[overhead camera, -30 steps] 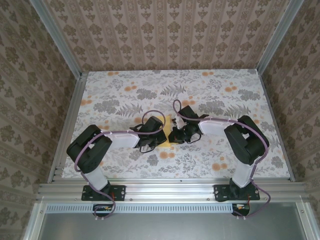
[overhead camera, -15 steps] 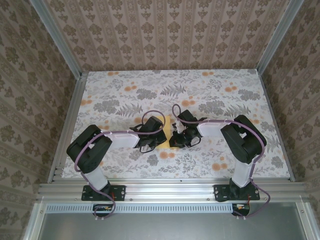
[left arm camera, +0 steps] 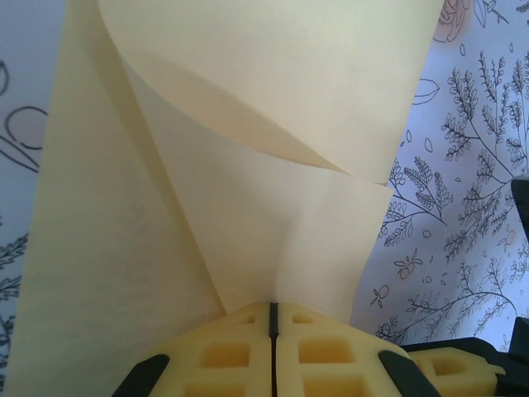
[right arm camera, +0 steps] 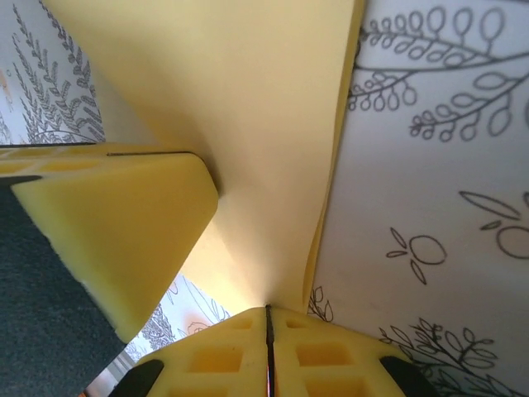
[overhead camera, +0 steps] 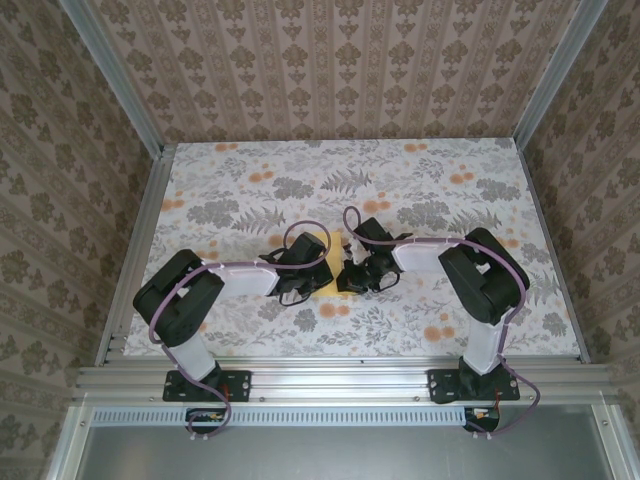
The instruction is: Fold a paper plane with a square sheet of paper (pick it up from the middle)
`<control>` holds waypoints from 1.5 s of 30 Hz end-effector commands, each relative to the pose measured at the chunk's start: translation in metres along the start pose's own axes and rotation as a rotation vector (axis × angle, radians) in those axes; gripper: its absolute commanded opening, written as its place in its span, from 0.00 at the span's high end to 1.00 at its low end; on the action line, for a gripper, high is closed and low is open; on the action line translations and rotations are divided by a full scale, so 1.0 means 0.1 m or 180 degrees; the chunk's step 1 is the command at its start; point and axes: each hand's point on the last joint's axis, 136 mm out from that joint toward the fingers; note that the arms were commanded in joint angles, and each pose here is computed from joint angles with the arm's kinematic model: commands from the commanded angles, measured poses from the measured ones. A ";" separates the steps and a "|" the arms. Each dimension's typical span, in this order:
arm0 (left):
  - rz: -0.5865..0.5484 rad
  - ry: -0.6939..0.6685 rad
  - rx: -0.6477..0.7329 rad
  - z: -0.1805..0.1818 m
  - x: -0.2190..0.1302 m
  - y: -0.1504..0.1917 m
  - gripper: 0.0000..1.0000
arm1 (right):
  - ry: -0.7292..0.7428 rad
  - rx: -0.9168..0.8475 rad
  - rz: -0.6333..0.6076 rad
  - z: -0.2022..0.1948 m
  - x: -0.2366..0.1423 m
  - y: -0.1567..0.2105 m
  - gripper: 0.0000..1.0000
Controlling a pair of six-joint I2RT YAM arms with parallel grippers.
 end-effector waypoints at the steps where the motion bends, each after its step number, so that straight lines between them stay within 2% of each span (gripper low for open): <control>1: -0.0010 -0.0262 -0.0043 0.25 0.05 0.03 0.91 | 0.0247 0.0132 0.0180 -0.23 0.11 0.19 0.90; 14: -0.0238 -0.0020 0.0117 0.01 -0.04 -0.33 0.85 | 0.0662 0.0185 0.0607 -0.58 0.11 0.64 0.91; 23: -0.0316 -0.0159 0.0122 0.19 -0.02 -0.65 0.85 | 0.0674 0.0168 0.0669 -0.60 0.09 0.71 0.91; 30: -0.0403 -0.0089 0.0238 0.13 -0.13 -0.85 0.84 | 0.0657 0.0172 0.0648 -0.58 0.08 0.69 0.91; 34: -0.0411 0.0154 0.0409 -0.04 -0.30 -0.82 0.82 | 0.0621 0.0168 0.0628 -0.55 0.08 0.67 0.92; 40: -0.0285 0.0665 0.0514 -0.31 -0.43 -0.56 0.80 | 0.0546 0.0179 0.0596 -0.50 0.09 0.63 0.91; 45: -0.0158 0.0619 0.0532 -0.27 -0.28 -0.37 0.81 | 0.0523 0.0207 0.0608 -0.51 0.12 0.65 0.92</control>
Point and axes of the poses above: each hand's point on the last joint's axis, 136 mm out from that joint toward the fingers, its own x axis out along the fingers, its own z axis along the line the jaws close on, y = z × x, and after that the axes turned 12 degrees about -x, right-handed
